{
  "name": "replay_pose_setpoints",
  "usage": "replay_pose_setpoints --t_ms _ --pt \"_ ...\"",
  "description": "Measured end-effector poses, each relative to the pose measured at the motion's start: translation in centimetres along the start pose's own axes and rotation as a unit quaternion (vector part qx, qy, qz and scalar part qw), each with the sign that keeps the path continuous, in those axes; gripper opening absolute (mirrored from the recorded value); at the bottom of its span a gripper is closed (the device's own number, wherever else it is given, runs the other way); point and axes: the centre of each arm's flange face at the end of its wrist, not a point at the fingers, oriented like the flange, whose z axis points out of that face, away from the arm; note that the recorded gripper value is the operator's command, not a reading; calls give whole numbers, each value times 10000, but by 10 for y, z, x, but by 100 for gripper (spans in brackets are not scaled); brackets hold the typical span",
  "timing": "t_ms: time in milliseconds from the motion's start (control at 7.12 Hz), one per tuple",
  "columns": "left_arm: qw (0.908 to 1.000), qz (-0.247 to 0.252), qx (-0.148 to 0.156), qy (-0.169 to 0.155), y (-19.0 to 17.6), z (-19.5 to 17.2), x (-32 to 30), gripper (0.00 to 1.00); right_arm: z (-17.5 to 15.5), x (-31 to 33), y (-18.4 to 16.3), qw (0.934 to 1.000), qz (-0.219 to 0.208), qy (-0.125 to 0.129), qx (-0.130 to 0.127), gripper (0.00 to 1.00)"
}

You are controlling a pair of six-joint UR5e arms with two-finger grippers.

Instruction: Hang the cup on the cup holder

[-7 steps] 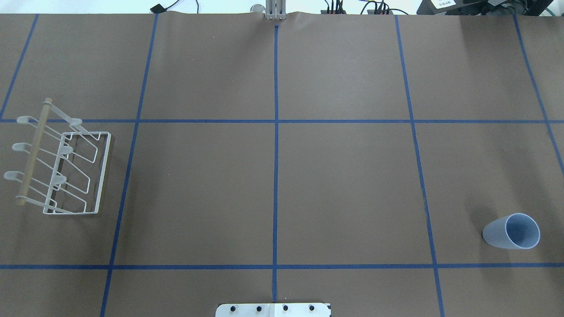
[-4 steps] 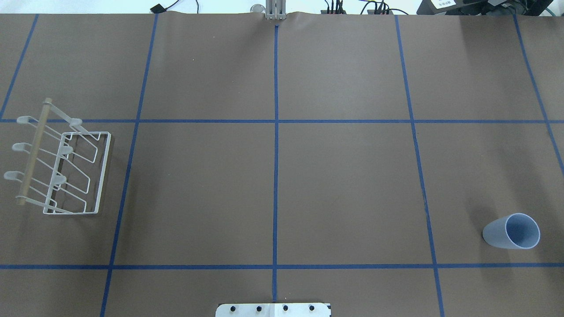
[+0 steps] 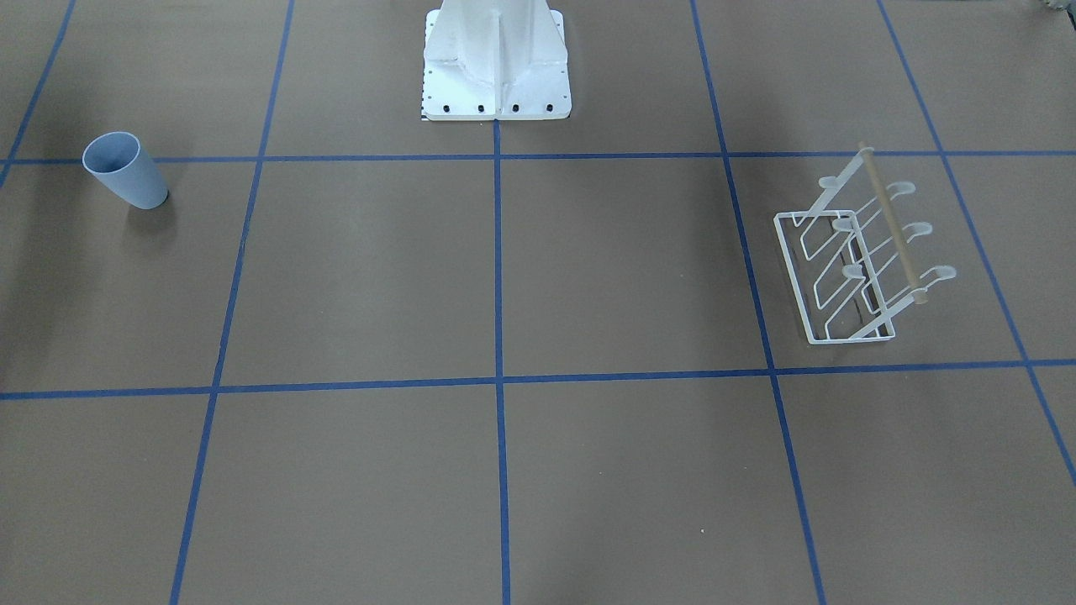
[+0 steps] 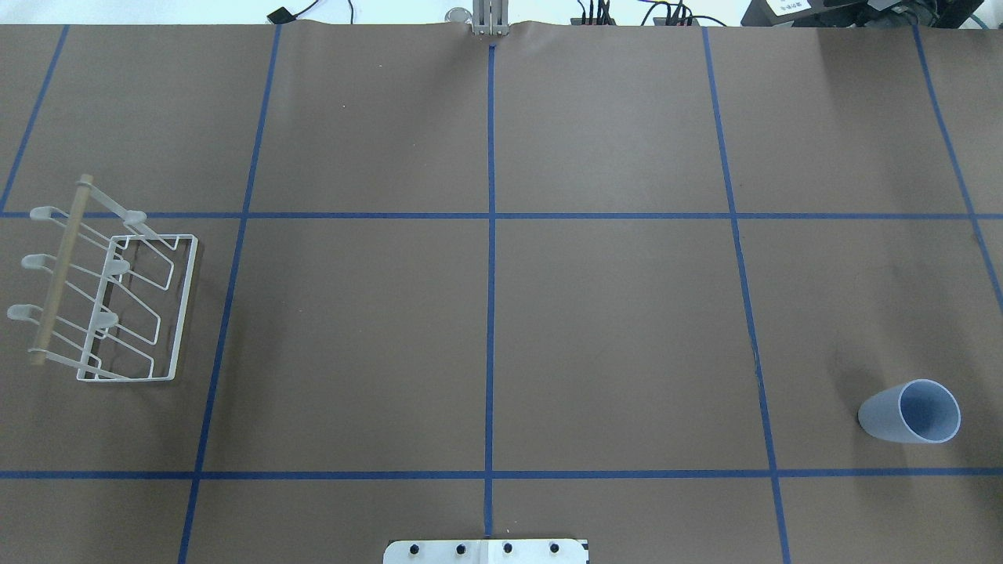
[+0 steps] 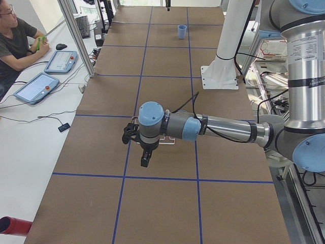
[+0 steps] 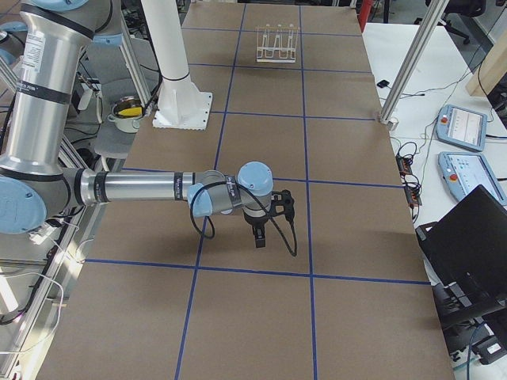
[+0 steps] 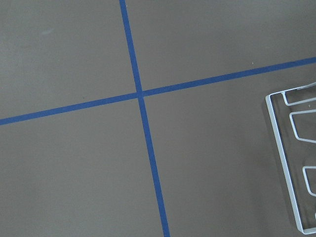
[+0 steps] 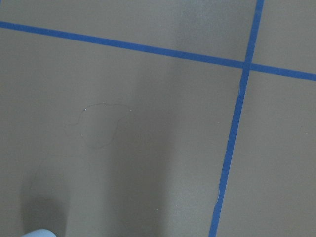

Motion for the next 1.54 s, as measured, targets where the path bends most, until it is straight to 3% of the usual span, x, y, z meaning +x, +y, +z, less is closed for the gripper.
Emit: replay_pose_setpoints --t_ms 421,1404,1544 --pt "9999 -6 -2 125 0 0 2 98 23 -74 27 9993 28 -264 -275 100" --pt "9999 -19 -17 131 0 1 2 98 68 -113 55 9936 -390 -333 -1008 98" --pt "9999 -19 -18 134 0 1 2 98 73 -113 56 9929 -391 -327 -1071 75"
